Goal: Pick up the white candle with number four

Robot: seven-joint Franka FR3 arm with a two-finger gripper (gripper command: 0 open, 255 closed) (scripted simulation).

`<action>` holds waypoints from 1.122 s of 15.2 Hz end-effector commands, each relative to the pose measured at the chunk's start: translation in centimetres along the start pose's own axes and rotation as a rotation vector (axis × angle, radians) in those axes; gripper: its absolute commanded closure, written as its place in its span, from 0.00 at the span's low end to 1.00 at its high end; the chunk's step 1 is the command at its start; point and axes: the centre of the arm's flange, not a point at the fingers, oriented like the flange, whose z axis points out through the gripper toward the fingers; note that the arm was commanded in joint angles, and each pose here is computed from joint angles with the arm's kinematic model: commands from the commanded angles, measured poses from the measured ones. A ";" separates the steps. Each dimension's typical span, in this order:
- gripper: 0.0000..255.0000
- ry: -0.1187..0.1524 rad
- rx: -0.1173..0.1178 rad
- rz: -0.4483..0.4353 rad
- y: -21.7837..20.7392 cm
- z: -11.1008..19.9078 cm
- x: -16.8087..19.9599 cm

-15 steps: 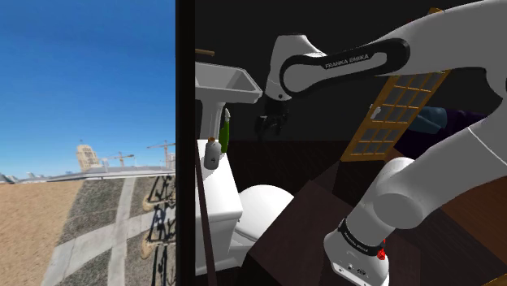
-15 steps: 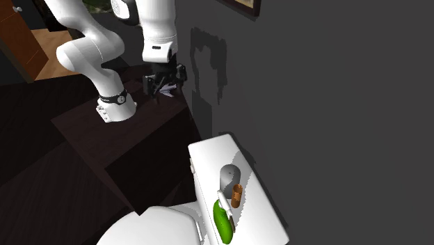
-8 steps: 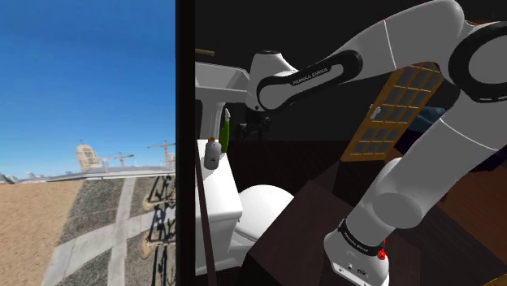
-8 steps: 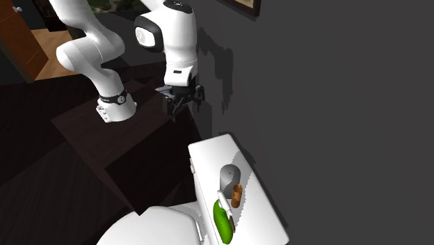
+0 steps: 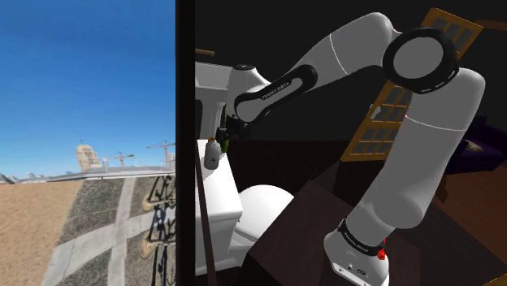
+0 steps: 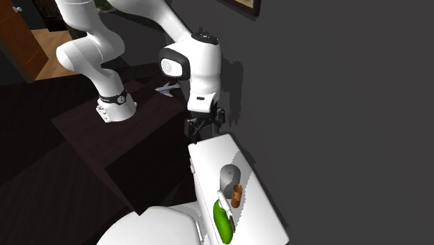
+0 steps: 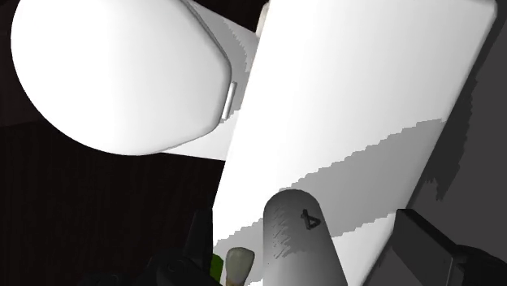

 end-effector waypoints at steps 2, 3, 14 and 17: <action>0.00 0.022 -0.006 0.040 -1.3 2.9 2.7; 0.00 0.028 -0.009 0.053 -1.7 3.7 3.6; 0.00 0.067 -0.021 0.126 -3.7 10.7 8.5; 0.00 0.067 -0.021 0.126 -3.8 12.1 8.4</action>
